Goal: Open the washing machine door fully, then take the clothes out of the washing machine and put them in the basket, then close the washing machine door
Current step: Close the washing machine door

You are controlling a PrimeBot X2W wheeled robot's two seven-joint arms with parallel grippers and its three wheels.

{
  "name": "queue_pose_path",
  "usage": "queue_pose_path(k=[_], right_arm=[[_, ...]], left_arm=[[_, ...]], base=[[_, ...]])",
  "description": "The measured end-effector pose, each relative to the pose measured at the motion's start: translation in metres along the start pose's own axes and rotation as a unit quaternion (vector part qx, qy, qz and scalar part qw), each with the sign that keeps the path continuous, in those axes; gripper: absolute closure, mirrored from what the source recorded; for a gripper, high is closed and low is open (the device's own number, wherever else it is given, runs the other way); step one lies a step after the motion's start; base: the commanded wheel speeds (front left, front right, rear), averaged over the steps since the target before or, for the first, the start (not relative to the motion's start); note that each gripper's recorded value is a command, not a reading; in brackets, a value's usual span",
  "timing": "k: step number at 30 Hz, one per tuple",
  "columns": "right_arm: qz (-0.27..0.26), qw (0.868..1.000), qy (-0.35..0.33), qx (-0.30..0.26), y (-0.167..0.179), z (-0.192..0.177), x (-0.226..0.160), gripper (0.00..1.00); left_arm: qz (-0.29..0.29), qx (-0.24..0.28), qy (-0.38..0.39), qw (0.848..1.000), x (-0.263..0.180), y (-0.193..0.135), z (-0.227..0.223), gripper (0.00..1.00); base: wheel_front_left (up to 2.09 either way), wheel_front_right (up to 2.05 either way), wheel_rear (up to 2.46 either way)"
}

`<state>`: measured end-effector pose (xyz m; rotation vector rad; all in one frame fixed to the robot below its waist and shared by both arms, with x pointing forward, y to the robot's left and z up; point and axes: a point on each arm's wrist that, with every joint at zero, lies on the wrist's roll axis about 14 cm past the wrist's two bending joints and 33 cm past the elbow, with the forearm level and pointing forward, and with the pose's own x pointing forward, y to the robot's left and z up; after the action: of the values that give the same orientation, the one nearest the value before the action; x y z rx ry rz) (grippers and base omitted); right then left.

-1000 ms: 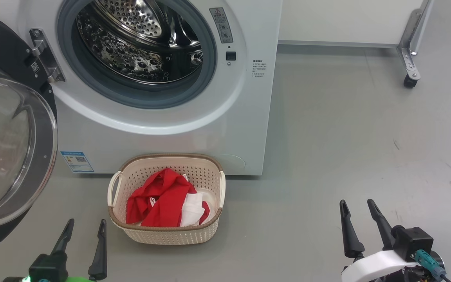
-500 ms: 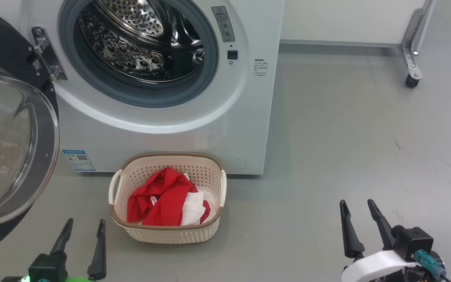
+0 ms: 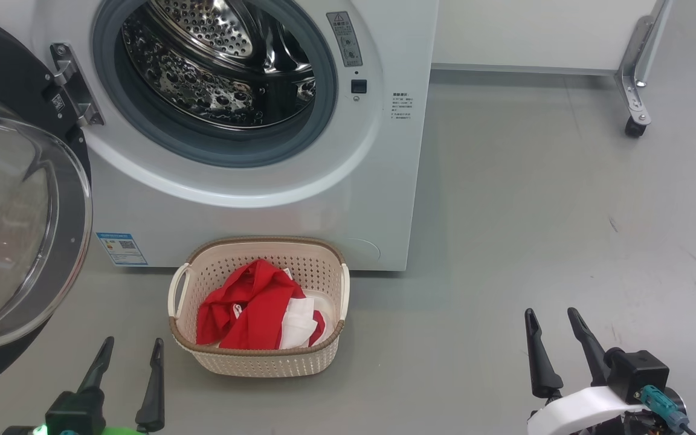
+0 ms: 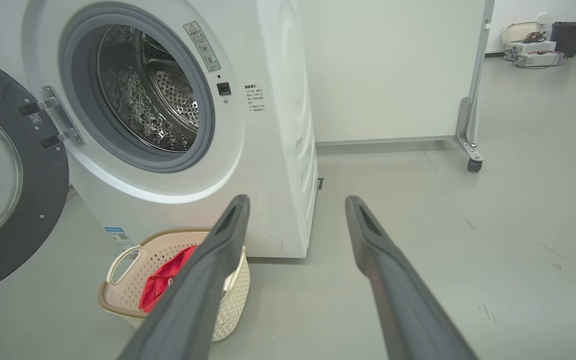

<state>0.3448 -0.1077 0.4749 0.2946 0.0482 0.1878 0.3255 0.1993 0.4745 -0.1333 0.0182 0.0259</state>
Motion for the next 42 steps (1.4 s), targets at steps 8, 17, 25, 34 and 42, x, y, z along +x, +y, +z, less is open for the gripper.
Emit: queue_pose_path(k=[8, 17, 25, 34, 42], right_arm=[[0.008, 1.000, 0.001, 0.001, 0.004, -0.001, 0.001, 0.00], [0.028, 1.000, 0.004, 0.001, 0.016, -0.002, 0.009, 0.00], [0.064, 0.998, 0.016, 0.001, 0.037, -0.009, 0.018, 0.00], [0.119, 0.992, 0.032, 0.001, 0.070, -0.018, 0.027, 0.00], [0.172, 0.984, 0.047, 0.006, 0.105, -0.026, 0.033, 0.00]], left_arm=[[0.000, 0.000, 0.000, 1.000, -0.001, 0.000, 0.000, 0.00], [0.012, 0.000, 0.000, 1.000, -0.008, 0.006, -0.001, 0.00], [0.046, -0.002, 0.004, 0.999, -0.024, 0.024, -0.004, 0.00], [0.094, -0.003, -0.001, 0.996, -0.045, 0.050, -0.003, 0.00], [0.144, 0.001, -0.009, 0.989, -0.073, 0.074, 0.000, 0.00]], base=[[0.00, 0.00, 0.00], [0.00, 0.00, 0.00], [0.00, 0.00, 0.00], [0.00, 0.00, 0.00], [0.00, 0.00, 0.00]])
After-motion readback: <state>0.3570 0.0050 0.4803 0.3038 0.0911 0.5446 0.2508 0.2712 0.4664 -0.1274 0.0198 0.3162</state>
